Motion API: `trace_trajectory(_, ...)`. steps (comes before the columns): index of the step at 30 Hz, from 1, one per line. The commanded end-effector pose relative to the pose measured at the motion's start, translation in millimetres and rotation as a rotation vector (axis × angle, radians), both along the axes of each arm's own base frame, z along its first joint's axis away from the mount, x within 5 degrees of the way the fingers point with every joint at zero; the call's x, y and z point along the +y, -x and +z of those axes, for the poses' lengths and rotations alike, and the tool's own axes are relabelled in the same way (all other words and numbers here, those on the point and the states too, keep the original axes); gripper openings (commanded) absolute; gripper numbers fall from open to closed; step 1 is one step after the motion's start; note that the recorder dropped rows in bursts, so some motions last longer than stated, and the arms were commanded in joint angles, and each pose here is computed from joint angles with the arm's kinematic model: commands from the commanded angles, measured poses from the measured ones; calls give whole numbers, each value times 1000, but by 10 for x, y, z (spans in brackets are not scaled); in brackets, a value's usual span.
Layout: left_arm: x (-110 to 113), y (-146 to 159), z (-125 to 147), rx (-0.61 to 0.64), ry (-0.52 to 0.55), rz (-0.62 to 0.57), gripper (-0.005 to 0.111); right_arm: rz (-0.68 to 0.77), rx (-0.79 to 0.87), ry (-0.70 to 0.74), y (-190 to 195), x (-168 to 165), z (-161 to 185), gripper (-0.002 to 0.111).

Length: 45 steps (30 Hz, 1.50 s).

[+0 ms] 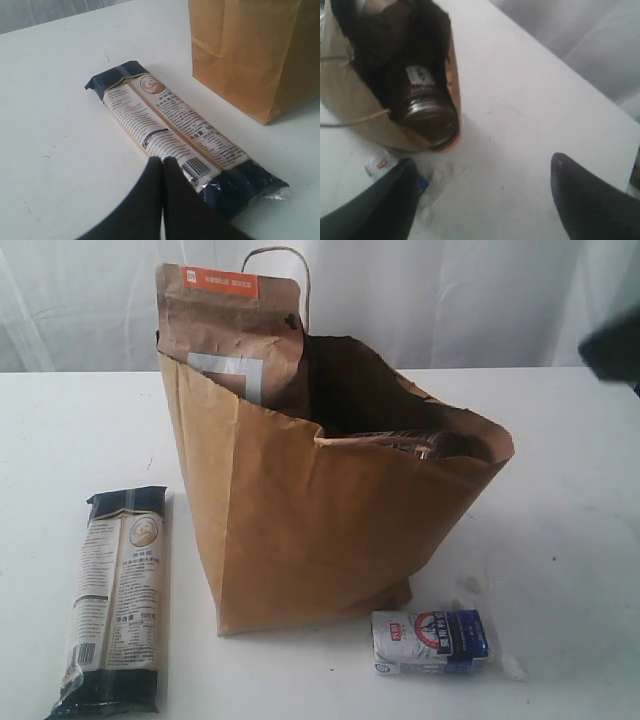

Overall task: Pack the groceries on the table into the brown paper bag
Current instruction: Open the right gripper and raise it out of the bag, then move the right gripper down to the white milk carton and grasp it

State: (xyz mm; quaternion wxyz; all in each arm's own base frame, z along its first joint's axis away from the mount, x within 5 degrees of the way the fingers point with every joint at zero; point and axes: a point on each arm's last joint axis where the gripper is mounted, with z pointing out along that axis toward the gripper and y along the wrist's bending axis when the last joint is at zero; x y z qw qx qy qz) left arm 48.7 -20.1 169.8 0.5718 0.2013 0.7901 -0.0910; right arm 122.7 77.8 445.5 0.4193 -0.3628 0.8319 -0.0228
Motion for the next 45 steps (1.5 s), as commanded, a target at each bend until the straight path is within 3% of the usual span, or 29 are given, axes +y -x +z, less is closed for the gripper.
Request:
trace_trajectory(1,2,1,-9,0,8,5,0,-26,74,2,138,-110,-327,68)
trace_trajectory(9,2,1,-9,0,8,5,0,30,233,24,404,-224,-956,68)
trace_trajectory(14,2,1,-9,0,8,5,0,202,342,235,401,-169,-1424,68)
trace_trajectory(20,2,1,-9,0,8,5,0,457,321,369,173,110,-1756,68)
trace_trajectory(27,2,1,-9,0,8,5,0,634,209,444,-197,477,-2012,68)
trace_trajectory(45,2,1,-9,0,8,5,0,784,280,601,-621,848,-2814,68)
